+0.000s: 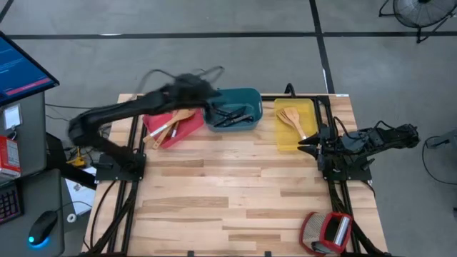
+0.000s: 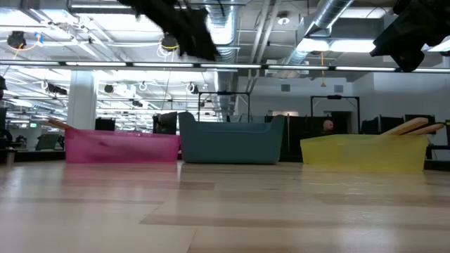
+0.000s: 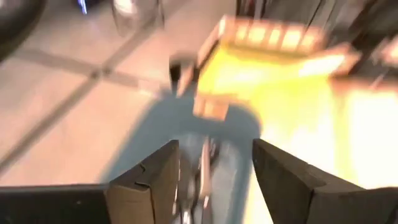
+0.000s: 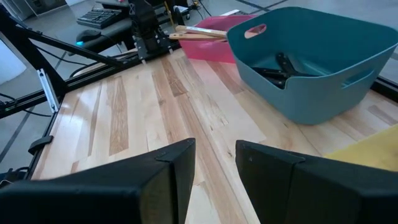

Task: Pick & Place Kitchen Items
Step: Return to Home Position

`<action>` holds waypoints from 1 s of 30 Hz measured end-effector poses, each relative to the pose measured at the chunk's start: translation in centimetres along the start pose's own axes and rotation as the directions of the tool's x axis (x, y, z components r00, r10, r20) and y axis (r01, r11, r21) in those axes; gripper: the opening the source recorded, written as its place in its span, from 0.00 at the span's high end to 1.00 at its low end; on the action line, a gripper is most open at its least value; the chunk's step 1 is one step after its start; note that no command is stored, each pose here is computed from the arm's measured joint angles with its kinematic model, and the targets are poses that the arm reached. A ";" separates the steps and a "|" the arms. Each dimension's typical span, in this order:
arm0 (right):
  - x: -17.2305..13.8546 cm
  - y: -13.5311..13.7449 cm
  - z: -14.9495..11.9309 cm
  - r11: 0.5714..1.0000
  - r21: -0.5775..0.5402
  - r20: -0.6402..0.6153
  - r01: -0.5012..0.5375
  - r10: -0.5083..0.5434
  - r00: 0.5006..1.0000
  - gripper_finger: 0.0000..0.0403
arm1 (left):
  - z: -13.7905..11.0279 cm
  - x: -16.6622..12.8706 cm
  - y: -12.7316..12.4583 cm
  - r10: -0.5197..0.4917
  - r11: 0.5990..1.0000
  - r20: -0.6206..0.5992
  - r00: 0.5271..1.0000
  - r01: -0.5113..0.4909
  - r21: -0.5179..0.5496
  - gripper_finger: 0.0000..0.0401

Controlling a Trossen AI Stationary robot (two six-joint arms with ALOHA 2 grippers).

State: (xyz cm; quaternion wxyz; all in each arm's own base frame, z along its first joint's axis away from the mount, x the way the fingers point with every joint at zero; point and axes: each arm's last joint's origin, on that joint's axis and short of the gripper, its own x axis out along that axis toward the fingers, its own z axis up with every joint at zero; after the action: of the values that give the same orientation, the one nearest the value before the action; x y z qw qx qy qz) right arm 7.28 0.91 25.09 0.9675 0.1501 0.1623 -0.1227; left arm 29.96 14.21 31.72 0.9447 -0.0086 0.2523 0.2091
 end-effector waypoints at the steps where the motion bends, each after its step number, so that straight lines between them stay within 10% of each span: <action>1: 0.0 0.0 0.0 1.000 0.000 0.000 0.000 0.000 1.000 0.69 | 1.0 -2.0 -0.1 -0.001 1.000 0.062 0.998 0.001 0.002 0.56; 7: 0.0 0.0 0.0 1.000 0.000 0.000 0.000 0.000 1.000 0.69 | 2.9 -15.5 -0.2 0.001 1.000 0.382 0.924 -0.003 0.003 0.80; 14: 0.0 -0.1 0.1 0.999 0.001 0.019 0.038 -0.038 0.999 0.69 | -4.2 -24.5 -0.6 -0.012 0.996 0.567 0.824 0.058 -0.063 0.99; 30: 0.0 -0.3 0.2 0.992 0.061 0.058 0.112 -0.116 0.992 0.69 | -17.2 -19.1 -1.8 -0.014 0.968 0.554 0.833 0.151 -0.203 1.00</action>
State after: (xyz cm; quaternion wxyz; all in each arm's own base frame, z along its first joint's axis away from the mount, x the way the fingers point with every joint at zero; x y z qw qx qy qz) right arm 7.21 0.55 25.16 0.9587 0.1647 0.1372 -0.1871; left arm 7.58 2.98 25.74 0.9774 -0.0725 -0.0561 0.1904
